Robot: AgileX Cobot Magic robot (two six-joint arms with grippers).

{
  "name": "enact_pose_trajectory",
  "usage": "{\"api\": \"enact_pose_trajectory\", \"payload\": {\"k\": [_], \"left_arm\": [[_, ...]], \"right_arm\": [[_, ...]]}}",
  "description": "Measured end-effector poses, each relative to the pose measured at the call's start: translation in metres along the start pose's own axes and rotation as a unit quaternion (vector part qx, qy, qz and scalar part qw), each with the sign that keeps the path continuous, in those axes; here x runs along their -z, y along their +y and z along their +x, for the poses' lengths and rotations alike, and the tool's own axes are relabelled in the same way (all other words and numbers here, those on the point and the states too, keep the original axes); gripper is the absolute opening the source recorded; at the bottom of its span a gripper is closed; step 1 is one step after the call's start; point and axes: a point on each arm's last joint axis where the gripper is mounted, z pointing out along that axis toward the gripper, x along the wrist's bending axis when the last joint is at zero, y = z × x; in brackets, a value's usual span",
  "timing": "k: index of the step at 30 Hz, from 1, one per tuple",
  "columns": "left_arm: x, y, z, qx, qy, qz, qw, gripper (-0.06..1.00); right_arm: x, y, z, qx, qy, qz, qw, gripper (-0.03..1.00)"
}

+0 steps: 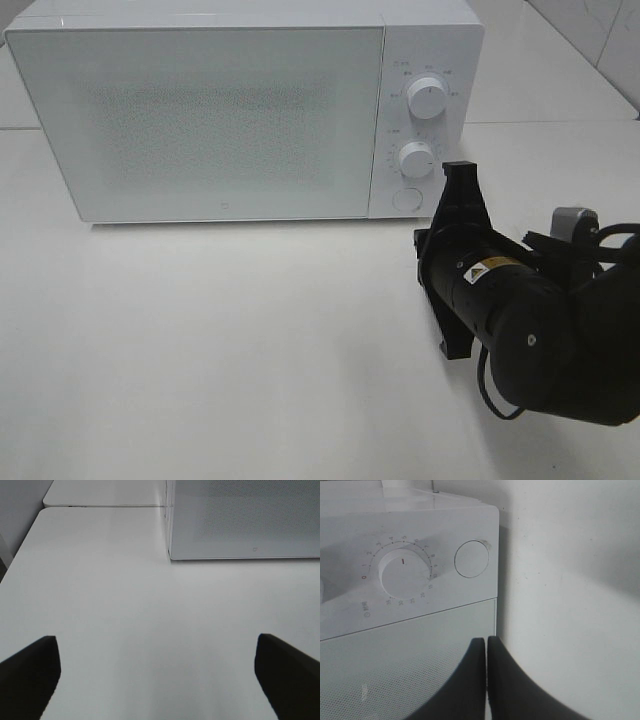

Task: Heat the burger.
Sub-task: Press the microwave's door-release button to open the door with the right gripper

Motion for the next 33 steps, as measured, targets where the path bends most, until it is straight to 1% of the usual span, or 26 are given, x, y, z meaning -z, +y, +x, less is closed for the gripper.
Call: {"api": "enact_pose_trajectory", "payload": {"k": [9,13,19,26,33], "left_arm": [[0.0,0.0,0.0,0.0,0.0,0.0,1.0,0.99],[0.0,0.0,0.0,0.0,0.0,0.0,1.0,0.99],[0.0,0.0,0.0,0.0,0.0,0.0,1.0,0.99],[0.0,0.0,0.0,0.0,0.0,0.0,1.0,0.99],[0.0,0.0,0.0,0.0,0.0,0.0,1.0,0.99]], "right_arm": [[-0.029,0.009,0.014,-0.006,0.011,0.002,1.0,0.02],[-0.043,0.012,0.014,-0.022,0.006,-0.003,1.0,0.02],[-0.059,0.018,0.018,-0.027,0.01,-0.015,0.999,0.02],[-0.073,0.018,0.017,-0.031,0.01,-0.023,0.999,0.02],[-0.089,0.013,0.008,-0.037,-0.001,-0.024,0.999,0.02]]}}
